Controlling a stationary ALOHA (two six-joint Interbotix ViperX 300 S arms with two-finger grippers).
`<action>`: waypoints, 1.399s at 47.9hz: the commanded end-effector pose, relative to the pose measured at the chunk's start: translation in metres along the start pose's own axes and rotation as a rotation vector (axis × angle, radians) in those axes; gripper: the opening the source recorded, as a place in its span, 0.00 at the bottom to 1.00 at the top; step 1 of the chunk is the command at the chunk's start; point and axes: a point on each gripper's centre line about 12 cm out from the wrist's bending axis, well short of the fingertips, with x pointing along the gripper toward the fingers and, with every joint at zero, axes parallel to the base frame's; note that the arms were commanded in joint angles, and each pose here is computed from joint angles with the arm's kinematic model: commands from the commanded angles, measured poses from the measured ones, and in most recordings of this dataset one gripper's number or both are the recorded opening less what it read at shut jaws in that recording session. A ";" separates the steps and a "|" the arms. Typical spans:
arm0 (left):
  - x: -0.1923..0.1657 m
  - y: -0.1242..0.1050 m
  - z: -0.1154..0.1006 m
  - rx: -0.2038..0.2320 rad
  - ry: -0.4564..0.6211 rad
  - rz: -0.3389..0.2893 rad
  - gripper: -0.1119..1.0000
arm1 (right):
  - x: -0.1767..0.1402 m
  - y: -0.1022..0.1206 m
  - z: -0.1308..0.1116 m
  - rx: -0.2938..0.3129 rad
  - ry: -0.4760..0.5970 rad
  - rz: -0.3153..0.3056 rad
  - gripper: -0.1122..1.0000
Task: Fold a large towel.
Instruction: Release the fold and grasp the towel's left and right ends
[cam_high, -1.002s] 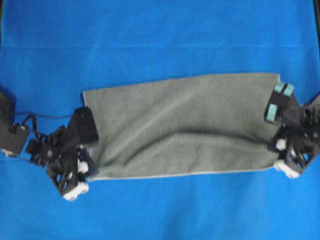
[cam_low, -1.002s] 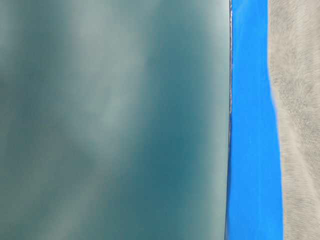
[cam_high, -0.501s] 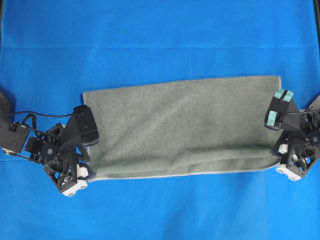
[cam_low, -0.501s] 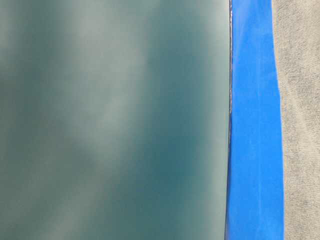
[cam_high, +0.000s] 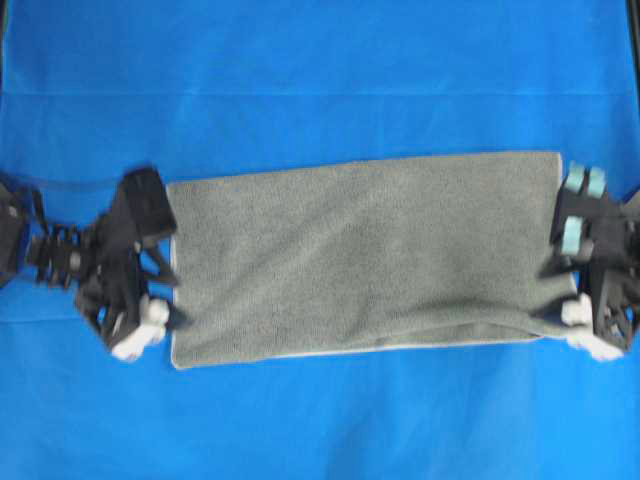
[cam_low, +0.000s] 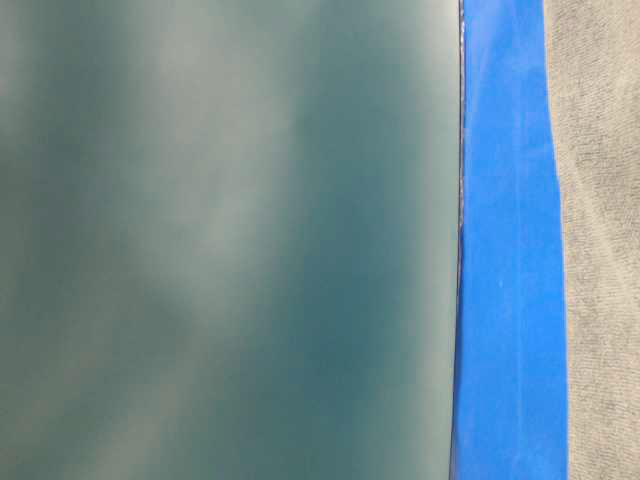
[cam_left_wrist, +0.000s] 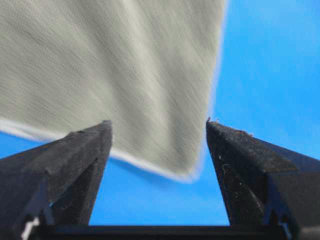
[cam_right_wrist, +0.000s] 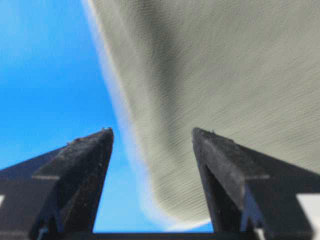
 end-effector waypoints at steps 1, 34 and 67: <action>-0.007 0.020 0.021 -0.011 -0.065 0.036 0.74 | -0.007 -0.020 0.017 0.010 -0.059 -0.094 0.68; 0.039 0.132 0.046 0.247 -0.053 0.280 0.75 | 0.048 -0.141 0.009 0.190 -0.020 -0.419 0.68; 0.035 0.128 0.034 0.230 0.152 0.310 0.13 | 0.071 -0.140 0.027 0.216 -0.011 -0.375 0.14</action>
